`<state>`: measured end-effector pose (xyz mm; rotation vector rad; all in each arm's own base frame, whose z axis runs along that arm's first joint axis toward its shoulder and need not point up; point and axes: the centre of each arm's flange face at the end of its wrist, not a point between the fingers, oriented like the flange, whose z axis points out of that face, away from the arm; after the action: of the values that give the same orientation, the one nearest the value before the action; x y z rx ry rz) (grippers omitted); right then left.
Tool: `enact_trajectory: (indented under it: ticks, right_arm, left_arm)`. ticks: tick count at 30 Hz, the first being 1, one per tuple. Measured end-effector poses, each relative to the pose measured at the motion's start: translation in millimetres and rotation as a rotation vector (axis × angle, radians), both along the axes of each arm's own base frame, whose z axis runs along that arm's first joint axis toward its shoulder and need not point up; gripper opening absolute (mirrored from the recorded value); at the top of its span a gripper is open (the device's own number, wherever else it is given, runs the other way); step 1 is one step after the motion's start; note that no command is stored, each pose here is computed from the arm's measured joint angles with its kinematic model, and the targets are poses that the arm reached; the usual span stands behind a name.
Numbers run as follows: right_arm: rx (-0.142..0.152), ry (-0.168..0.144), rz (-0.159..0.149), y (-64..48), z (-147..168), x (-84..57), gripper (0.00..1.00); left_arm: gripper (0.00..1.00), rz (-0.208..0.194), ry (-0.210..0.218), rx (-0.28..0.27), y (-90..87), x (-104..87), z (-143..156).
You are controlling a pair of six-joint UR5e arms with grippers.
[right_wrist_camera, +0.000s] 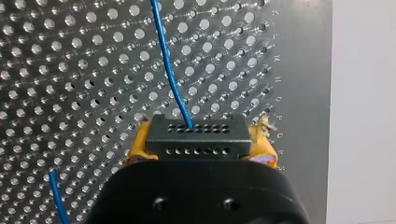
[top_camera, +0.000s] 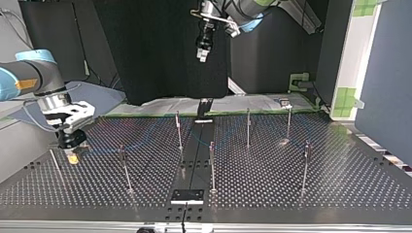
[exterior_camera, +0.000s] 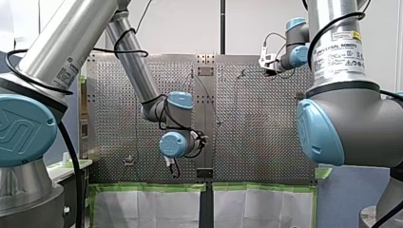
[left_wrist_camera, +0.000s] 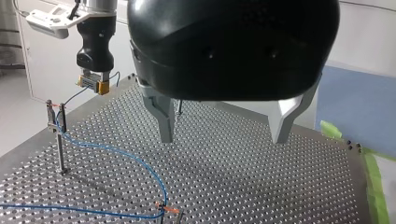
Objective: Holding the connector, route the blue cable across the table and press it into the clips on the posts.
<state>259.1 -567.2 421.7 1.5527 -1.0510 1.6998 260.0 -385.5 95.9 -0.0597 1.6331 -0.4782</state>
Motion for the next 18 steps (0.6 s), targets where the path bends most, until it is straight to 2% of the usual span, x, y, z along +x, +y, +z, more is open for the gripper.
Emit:
enact_trajectory:
  ticks: [18]
  right_arm:
    - [0.004,0.001,-0.006,-1.4,-0.6,-3.5,0.0]
  left_arm:
    - [1.0,0.0,0.0,0.0,35.9,-35.1,-23.0]
